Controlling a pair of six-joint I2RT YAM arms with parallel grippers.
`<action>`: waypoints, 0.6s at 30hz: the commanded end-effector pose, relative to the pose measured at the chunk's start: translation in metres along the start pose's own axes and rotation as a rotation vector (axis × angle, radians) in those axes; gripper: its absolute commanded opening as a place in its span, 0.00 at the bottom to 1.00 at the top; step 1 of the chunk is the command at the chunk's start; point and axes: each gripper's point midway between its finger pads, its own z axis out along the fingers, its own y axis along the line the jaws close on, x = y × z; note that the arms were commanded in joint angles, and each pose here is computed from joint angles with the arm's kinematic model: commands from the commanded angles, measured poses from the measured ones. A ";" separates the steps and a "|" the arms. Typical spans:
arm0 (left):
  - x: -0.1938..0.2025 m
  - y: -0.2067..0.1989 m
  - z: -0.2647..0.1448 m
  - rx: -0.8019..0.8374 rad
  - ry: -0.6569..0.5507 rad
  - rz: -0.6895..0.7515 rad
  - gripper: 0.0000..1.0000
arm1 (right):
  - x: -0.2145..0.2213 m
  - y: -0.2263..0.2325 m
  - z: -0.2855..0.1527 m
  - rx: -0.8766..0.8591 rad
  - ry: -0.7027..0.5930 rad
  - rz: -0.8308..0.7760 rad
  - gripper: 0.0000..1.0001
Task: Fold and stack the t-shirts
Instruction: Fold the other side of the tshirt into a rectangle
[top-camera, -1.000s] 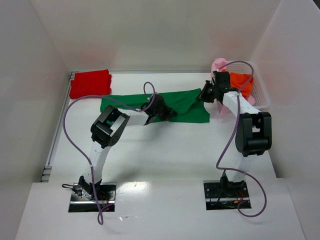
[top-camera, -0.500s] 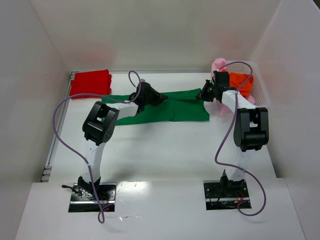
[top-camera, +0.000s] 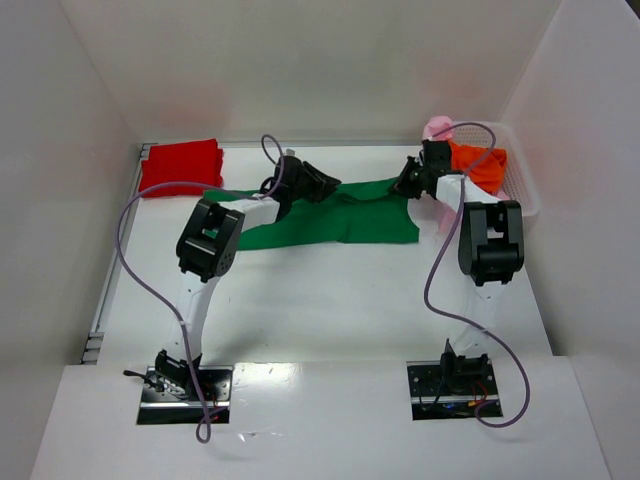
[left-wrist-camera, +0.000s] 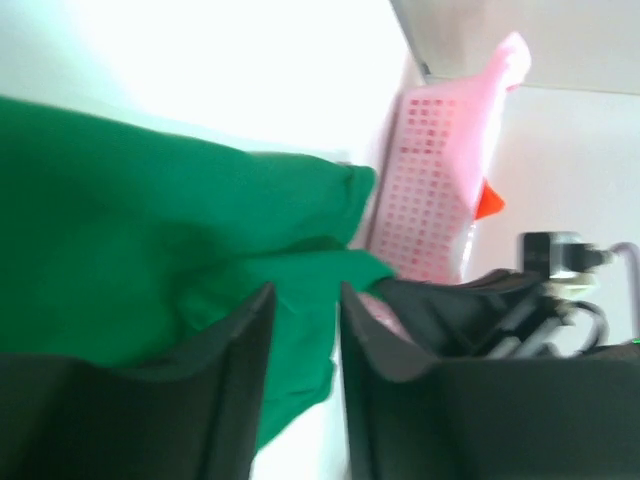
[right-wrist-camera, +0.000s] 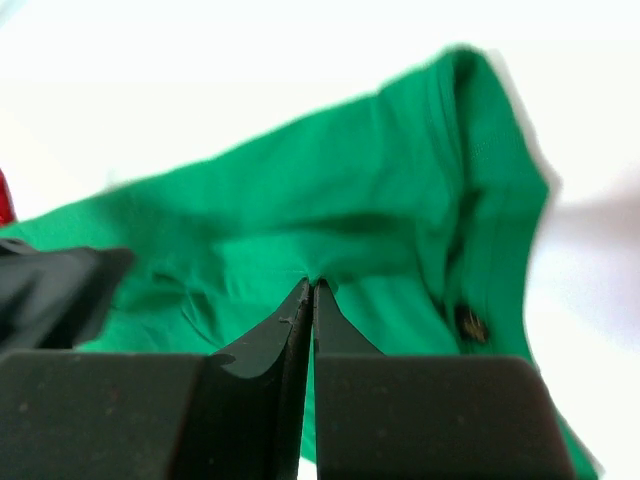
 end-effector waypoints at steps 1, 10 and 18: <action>-0.011 -0.005 -0.001 0.009 -0.017 0.032 0.45 | -0.042 0.018 0.005 -0.046 -0.099 -0.029 0.05; -0.043 -0.007 -0.020 0.005 -0.111 0.048 0.61 | -0.049 0.019 0.022 -0.064 -0.101 -0.021 0.41; -0.046 -0.046 -0.033 0.126 -0.097 0.176 0.58 | -0.074 0.037 -0.012 -0.080 -0.173 -0.045 0.55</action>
